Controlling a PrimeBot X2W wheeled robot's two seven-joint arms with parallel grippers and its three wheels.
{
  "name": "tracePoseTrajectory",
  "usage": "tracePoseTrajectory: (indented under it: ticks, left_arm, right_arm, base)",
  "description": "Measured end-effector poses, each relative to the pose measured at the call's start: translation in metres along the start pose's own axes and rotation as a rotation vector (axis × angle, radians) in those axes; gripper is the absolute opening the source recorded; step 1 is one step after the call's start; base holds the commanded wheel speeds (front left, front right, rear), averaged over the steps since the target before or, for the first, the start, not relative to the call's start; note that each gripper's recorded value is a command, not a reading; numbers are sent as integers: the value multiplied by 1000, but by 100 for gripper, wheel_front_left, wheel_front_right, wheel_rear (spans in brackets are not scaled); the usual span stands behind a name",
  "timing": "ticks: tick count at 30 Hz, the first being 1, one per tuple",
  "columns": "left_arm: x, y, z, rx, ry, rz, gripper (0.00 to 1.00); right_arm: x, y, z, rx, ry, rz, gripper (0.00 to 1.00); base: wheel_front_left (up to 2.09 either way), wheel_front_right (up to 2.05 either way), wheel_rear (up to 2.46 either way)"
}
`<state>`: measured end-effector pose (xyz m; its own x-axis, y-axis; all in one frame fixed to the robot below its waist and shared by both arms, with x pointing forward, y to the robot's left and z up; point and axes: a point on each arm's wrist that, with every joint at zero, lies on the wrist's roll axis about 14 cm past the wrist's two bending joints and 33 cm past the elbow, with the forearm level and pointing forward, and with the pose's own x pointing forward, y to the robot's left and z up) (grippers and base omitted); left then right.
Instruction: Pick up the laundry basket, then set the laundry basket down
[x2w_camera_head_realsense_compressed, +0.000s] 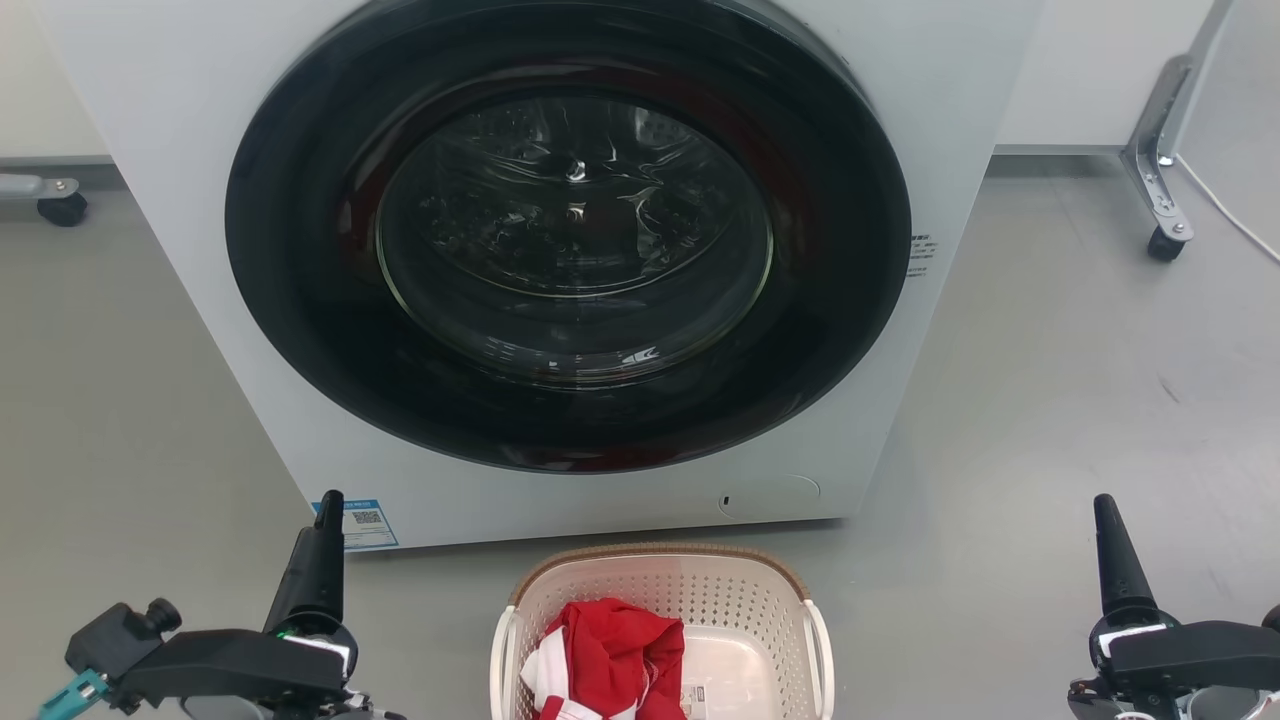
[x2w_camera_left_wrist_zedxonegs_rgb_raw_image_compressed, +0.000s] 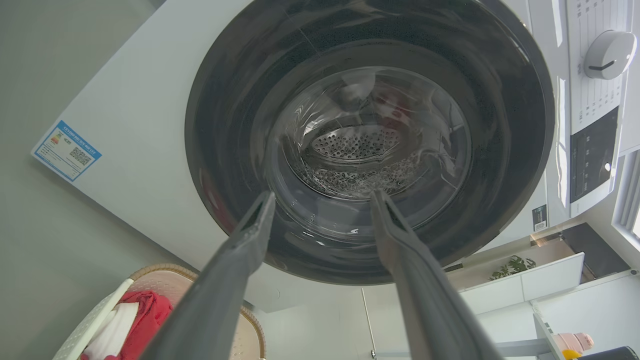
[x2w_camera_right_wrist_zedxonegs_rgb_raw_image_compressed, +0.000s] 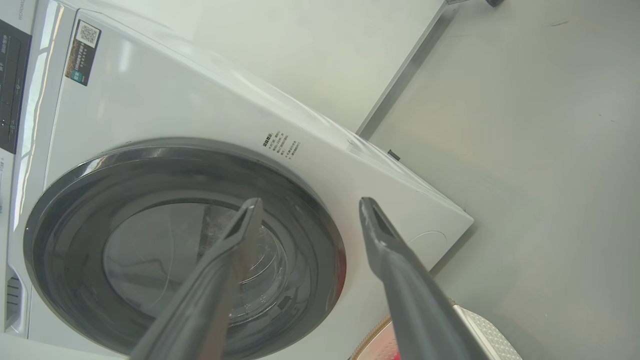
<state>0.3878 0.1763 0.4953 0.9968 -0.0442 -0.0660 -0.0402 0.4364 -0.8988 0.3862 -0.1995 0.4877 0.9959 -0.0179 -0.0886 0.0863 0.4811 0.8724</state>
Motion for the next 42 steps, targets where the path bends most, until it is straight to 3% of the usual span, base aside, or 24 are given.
tracePoseTrajectory:
  ticks: [22,30,42]
  left_arm:
    - [4,-40,-10,550,12,-132,100]
    - [4,-50,-11,701,-13,-174,100]
    - [2,-55,-18,847,-32,-205,100]
  right_arm:
    - [5,28,-1,-511,-8,87,100]
    - [4,35,-3,-649,-30,117,100]
    - [1,43,-8,-834,-57,163,100]
  base:
    - [0,0,0]
    - [0,0,0]
    - [0,0,0]
